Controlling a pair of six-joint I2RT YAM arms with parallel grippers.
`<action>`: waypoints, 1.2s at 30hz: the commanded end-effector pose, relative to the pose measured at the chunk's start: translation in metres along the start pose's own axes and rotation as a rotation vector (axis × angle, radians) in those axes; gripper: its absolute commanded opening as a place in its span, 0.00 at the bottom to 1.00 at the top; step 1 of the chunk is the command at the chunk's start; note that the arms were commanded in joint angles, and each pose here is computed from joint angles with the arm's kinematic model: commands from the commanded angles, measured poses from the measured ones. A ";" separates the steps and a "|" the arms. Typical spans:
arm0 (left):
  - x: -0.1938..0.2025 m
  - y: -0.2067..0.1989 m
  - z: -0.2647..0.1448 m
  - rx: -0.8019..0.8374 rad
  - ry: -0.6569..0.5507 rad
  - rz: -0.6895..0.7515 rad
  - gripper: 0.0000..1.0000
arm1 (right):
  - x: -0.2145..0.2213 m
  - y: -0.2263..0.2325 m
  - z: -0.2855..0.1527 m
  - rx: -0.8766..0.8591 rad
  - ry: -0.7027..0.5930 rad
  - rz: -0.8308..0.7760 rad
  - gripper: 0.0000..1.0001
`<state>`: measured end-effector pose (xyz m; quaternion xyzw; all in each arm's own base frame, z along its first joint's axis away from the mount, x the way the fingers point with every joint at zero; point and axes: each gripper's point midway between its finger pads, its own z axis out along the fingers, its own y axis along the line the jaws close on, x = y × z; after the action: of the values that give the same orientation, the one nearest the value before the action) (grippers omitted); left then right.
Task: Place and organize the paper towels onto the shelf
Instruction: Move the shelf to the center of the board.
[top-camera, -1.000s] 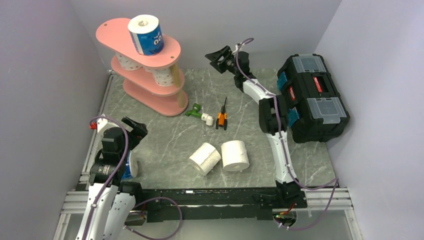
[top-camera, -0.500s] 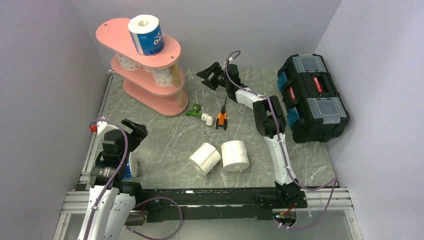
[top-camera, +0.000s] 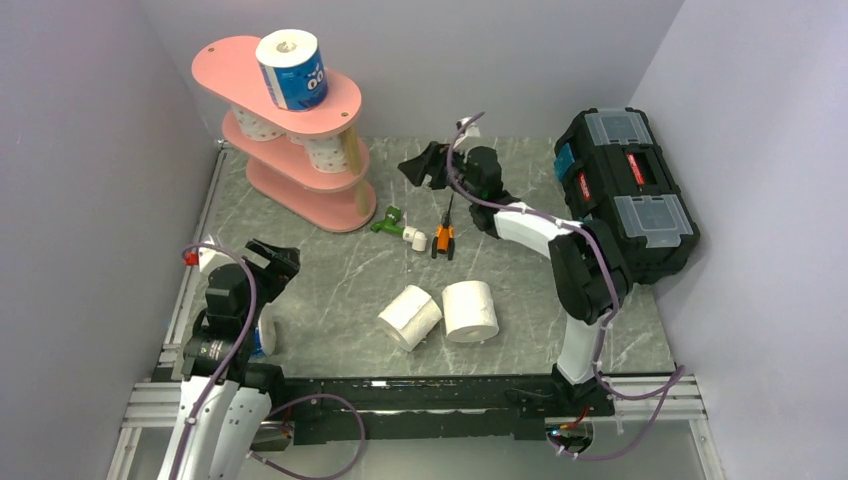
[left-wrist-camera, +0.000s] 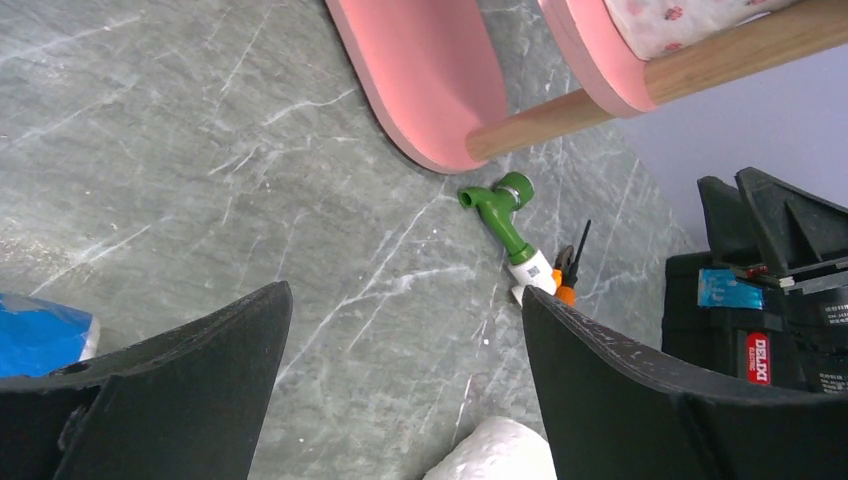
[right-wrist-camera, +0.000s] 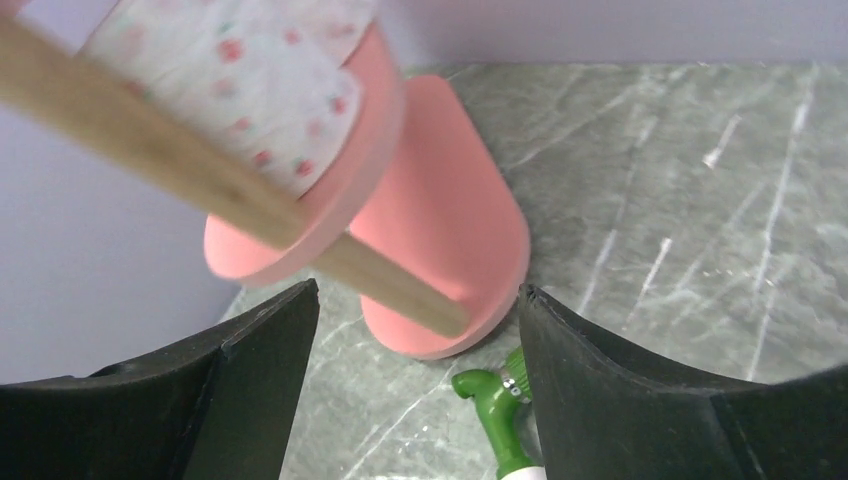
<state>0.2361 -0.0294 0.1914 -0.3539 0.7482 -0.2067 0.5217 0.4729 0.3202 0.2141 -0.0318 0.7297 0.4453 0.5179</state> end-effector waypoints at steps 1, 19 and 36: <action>-0.001 -0.013 -0.005 0.070 -0.009 -0.022 0.92 | 0.008 0.041 -0.004 -0.069 -0.011 -0.325 0.74; -0.001 -0.006 -0.015 0.043 -0.022 0.010 0.93 | 0.084 0.058 0.025 -0.196 -0.014 -0.536 0.68; -0.001 0.004 -0.008 -0.010 -0.027 0.032 0.93 | 0.107 0.049 0.082 -0.153 -0.082 -0.444 0.67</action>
<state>0.2255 -0.0313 0.1878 -0.3480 0.7504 -0.2024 0.5242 0.4435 0.4374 0.1273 -0.2426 0.6775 0.3643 0.5911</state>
